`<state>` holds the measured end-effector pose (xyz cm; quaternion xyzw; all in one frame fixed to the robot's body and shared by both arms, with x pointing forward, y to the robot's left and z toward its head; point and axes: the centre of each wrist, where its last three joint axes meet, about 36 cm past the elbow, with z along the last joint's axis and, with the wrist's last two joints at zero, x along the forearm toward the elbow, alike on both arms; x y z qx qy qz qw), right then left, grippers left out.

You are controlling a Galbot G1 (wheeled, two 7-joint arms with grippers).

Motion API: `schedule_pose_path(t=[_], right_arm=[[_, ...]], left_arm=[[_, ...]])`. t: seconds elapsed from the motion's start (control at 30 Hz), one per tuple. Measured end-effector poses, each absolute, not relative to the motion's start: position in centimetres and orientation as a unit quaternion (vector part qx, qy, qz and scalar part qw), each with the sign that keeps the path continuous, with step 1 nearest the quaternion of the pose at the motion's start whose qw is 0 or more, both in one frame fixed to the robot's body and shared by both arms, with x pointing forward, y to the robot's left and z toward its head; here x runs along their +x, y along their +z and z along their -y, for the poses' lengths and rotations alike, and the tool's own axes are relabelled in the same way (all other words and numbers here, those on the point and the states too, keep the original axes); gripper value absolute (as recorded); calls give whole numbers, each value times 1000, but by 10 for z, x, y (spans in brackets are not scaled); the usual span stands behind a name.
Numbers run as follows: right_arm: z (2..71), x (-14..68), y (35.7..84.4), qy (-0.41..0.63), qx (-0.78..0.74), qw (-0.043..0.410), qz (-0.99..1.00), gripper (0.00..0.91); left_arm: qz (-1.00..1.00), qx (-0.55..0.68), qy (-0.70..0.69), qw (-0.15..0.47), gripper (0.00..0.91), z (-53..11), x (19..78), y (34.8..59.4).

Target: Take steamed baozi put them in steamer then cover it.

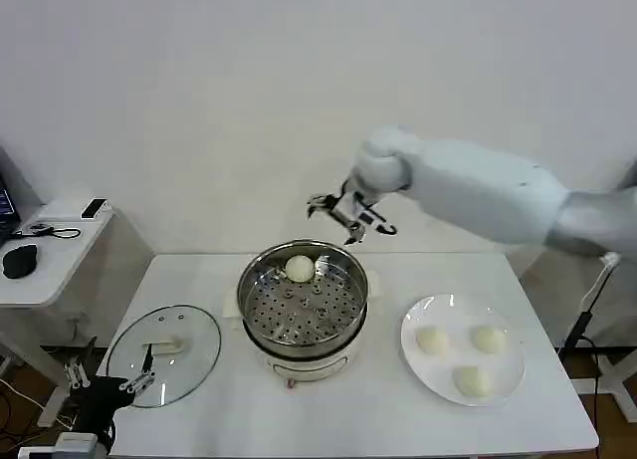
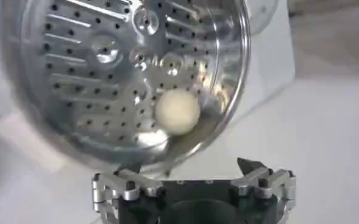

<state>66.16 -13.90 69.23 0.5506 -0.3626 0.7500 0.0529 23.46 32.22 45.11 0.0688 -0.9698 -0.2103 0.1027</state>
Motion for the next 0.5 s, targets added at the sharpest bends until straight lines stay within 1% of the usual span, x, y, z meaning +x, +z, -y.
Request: schedule_pose_path(t=[0.1, 0.23, 0.33, 0.5], right_arm=[[171, 648, 696, 741, 542, 82, 389, 907], [214, 627, 686, 721, 535, 122, 422, 907], [244, 608, 675, 705, 529, 149, 448, 907], [285, 581, 642, 672, 525, 197, 483, 907]], left_arm=[[971, 63, -209, 99, 907, -323, 238, 455], [973, 53, -205, 94, 907, -323, 244, 459], [974, 47, -204, 90, 907, -322, 248, 460], [974, 37, -208, 85, 907, -323, 253, 462]])
